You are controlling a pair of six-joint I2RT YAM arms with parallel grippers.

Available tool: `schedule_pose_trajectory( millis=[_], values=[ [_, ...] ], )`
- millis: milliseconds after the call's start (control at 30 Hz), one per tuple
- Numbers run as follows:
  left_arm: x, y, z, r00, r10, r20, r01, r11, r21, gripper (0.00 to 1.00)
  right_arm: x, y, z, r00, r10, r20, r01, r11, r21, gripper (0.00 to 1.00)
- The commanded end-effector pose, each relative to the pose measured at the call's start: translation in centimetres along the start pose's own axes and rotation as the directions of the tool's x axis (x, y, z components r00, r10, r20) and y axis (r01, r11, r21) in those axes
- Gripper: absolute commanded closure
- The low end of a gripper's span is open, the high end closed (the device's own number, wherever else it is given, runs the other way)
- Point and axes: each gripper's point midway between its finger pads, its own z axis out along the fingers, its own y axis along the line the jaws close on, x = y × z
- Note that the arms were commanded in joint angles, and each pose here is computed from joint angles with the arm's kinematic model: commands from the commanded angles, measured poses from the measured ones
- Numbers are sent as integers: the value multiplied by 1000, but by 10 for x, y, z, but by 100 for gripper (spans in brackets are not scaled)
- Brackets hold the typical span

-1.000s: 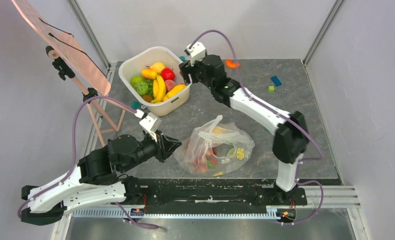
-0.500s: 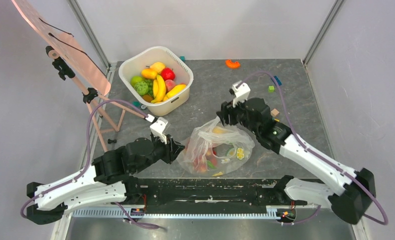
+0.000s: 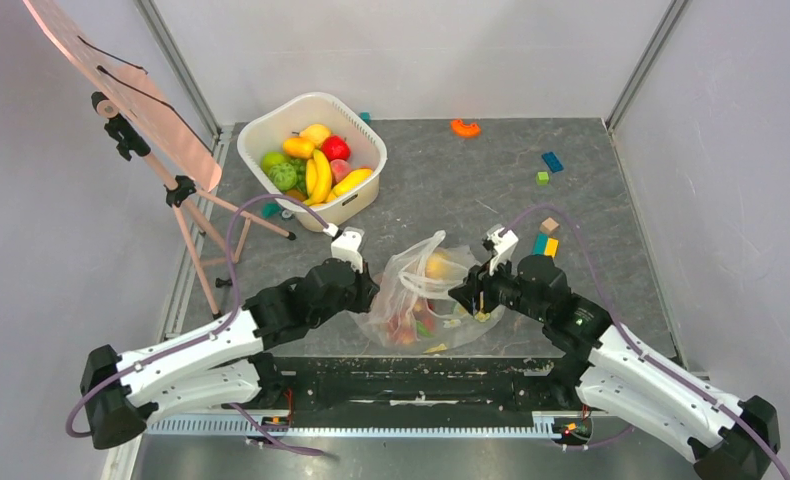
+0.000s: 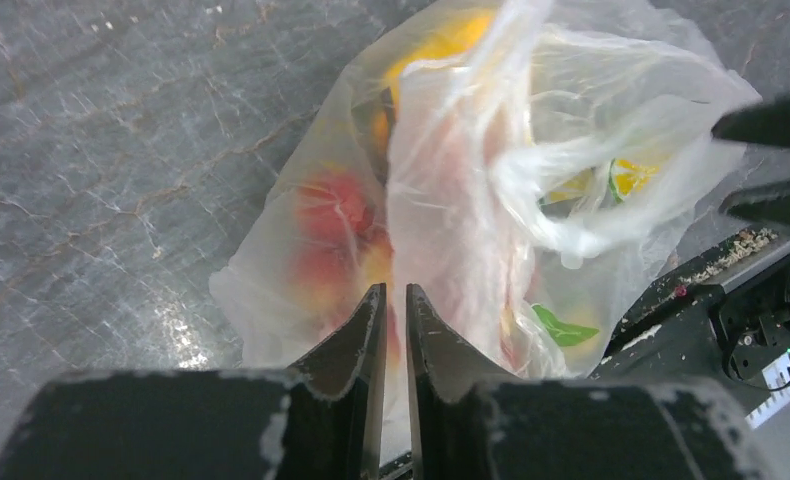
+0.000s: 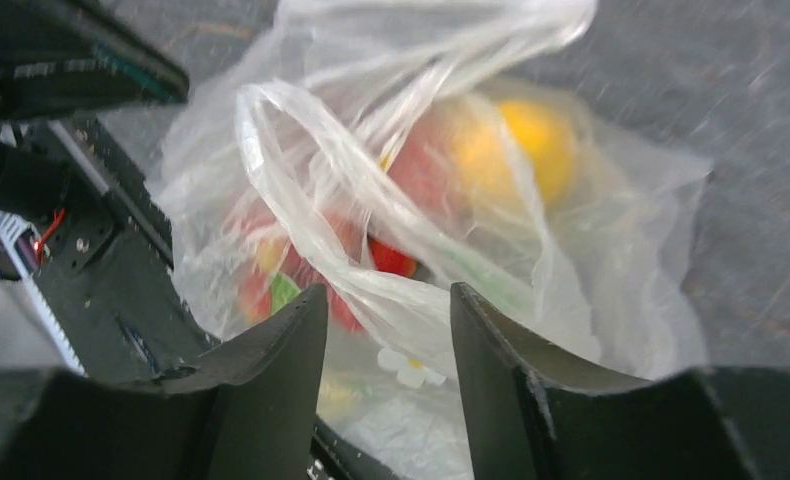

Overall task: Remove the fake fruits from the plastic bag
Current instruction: Take out the fake fruit from the plastic bag.

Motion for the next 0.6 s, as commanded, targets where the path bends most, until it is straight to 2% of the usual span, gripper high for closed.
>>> schedule_pose_trajectory(
  millis=[0,167,267,433,567],
  values=[
    [-11,-10,15,993,-112,21,110,992,68,83,21,17,7,997,70,-34,-73,992,-104,54],
    [-19,-11,21,994,-107,32,105,992,70,84,32,28,15,994,89,-59,-97,984,-151,57],
    [-21,-14,26,996,-89,21,87,994,67,86,21,38,17,995,94,-24,-97,977,-191,57],
    [-21,-16,31,997,-71,4,71,995,64,87,-17,31,2,995,64,73,-55,992,-113,51],
    [-20,-15,31,998,-69,4,69,996,62,87,-15,25,-17,1000,8,14,-7,998,-64,52]
  ],
)
